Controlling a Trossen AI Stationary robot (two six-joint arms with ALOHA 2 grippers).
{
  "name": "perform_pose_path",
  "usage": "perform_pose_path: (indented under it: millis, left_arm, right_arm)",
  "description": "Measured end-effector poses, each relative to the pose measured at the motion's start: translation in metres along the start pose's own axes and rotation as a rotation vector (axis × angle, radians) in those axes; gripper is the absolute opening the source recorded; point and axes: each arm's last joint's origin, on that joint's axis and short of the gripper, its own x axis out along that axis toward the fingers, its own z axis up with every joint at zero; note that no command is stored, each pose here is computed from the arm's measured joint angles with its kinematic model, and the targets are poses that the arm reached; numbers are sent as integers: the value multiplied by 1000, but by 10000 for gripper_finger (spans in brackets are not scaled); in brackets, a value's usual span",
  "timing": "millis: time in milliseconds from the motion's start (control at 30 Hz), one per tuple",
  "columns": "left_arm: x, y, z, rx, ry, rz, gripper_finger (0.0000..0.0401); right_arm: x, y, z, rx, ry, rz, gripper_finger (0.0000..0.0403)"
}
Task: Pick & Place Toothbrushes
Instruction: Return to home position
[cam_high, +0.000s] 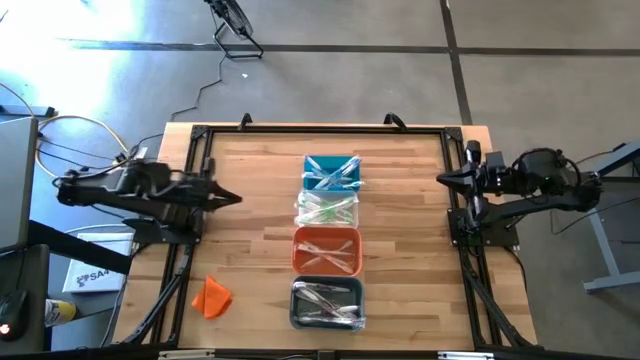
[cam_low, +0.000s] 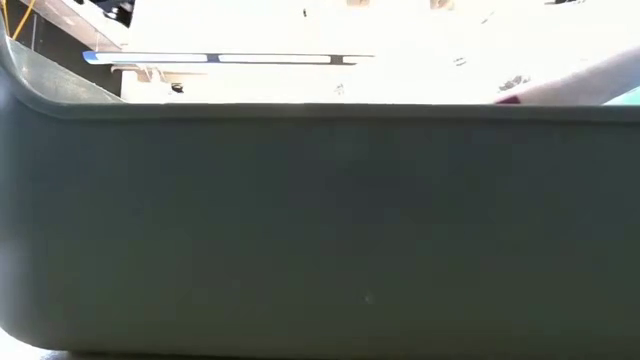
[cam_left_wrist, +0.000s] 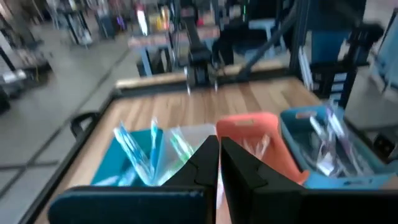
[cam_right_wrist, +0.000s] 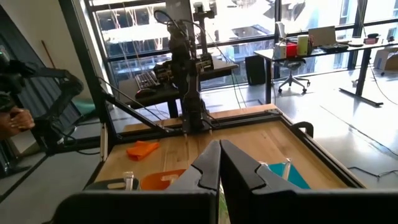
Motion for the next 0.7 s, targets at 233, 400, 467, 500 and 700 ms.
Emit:
perform_pose_path:
  millis: [233,400,467,500,700]
  left_arm:
    - [-33,0,-17,-11,-129,-87,10]
    - [-48,0,-31,-17,-207,-86,10]
    - [-46,0,-37,-18,-204,-80,10]
    - [-45,0,-38,-20,-191,-72,10]
    - [-41,-1,-41,-70,-185,-59,10]
  right_arm:
    - [0,0,1,1,-6,1,3]
    - [0,0,1,5,-8,-4,3]
    - [0,0,1,10,-8,-4,3]
    - [0,0,1,15,-8,-4,3]
    - [0,0,3,37,-27,-1,2]
